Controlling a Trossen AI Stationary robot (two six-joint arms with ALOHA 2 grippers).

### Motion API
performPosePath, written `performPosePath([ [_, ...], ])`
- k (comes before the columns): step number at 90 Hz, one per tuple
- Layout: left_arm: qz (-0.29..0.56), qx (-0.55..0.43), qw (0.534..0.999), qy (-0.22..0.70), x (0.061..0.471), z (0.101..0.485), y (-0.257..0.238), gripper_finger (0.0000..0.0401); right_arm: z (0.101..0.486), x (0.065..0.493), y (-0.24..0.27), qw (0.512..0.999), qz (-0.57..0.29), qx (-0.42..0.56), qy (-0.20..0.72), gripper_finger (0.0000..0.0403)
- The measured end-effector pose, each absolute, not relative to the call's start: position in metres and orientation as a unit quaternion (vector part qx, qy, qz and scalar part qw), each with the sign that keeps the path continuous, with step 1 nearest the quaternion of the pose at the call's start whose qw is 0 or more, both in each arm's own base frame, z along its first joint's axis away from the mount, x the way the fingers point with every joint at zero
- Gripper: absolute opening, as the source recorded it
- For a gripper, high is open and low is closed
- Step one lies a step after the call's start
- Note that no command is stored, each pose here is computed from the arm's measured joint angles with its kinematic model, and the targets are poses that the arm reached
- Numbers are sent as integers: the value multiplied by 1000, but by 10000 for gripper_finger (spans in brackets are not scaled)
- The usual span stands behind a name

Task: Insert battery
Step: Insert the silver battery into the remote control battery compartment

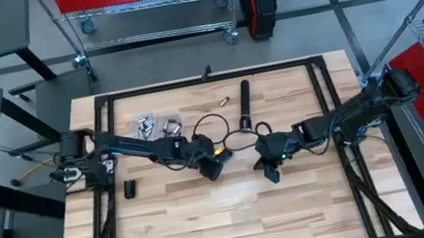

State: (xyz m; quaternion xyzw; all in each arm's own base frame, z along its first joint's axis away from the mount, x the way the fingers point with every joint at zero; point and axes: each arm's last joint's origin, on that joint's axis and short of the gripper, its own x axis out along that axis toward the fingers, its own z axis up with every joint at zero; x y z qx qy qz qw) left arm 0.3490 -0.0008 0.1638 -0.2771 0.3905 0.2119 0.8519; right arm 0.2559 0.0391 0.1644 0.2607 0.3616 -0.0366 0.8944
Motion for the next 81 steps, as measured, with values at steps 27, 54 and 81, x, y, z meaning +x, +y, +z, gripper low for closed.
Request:
performPosePath([
  [27,199,-260,857,398,349,164,-1,120,164,256,39,894,-37,261,361,4],
  [54,190,-242,862,402,350,162,-1,20,164,256,39,894,-37,261,363,4],
  [81,182,-233,864,407,349,162,-2,6,163,254,39,890,-41,259,373,4],
])
